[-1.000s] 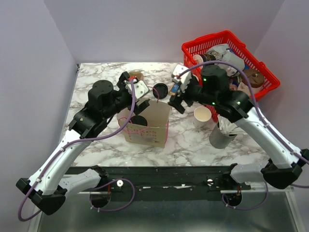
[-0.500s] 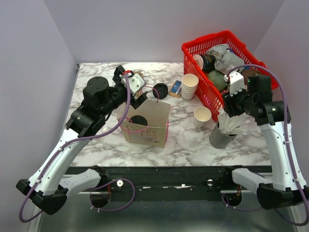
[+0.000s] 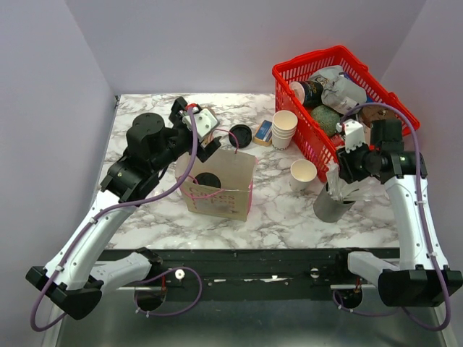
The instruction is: Pack the takeout coffee
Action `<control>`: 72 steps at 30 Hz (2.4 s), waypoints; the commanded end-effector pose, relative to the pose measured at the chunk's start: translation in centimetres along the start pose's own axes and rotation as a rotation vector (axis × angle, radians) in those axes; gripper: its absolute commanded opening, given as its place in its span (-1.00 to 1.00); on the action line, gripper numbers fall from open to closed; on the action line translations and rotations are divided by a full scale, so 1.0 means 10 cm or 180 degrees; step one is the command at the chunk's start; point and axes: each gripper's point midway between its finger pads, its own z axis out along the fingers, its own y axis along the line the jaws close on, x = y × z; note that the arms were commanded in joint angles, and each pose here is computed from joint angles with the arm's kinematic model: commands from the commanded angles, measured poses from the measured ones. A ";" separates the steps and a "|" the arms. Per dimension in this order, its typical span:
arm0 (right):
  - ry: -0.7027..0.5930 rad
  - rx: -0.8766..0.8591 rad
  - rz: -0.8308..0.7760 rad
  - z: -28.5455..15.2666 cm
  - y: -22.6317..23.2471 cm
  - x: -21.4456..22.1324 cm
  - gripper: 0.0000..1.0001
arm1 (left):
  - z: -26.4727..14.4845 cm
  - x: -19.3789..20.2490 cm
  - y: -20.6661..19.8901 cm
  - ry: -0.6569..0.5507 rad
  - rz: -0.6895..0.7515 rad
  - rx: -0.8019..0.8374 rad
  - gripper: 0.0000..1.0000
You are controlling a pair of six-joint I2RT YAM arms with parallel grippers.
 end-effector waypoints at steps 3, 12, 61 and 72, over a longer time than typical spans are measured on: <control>-0.0115 0.0056 -0.0056 0.18 -0.11 -0.08 -0.05 | -0.04 -0.04 0.07 -0.0013 -0.0012 -0.0037 0.97; -0.0218 0.0030 -0.0150 0.32 -0.14 -0.13 -0.12 | -0.03 0.02 0.09 0.0020 -0.0062 -0.0021 0.97; -0.2649 -0.2641 -0.0928 -2.03 1.83 -2.58 -0.99 | -0.32 0.08 0.90 0.0143 -0.0163 -0.1039 0.98; -0.2359 -0.2305 -0.0934 -1.37 2.08 -2.75 0.92 | -0.35 0.14 0.88 0.0133 -0.0226 -0.0992 0.97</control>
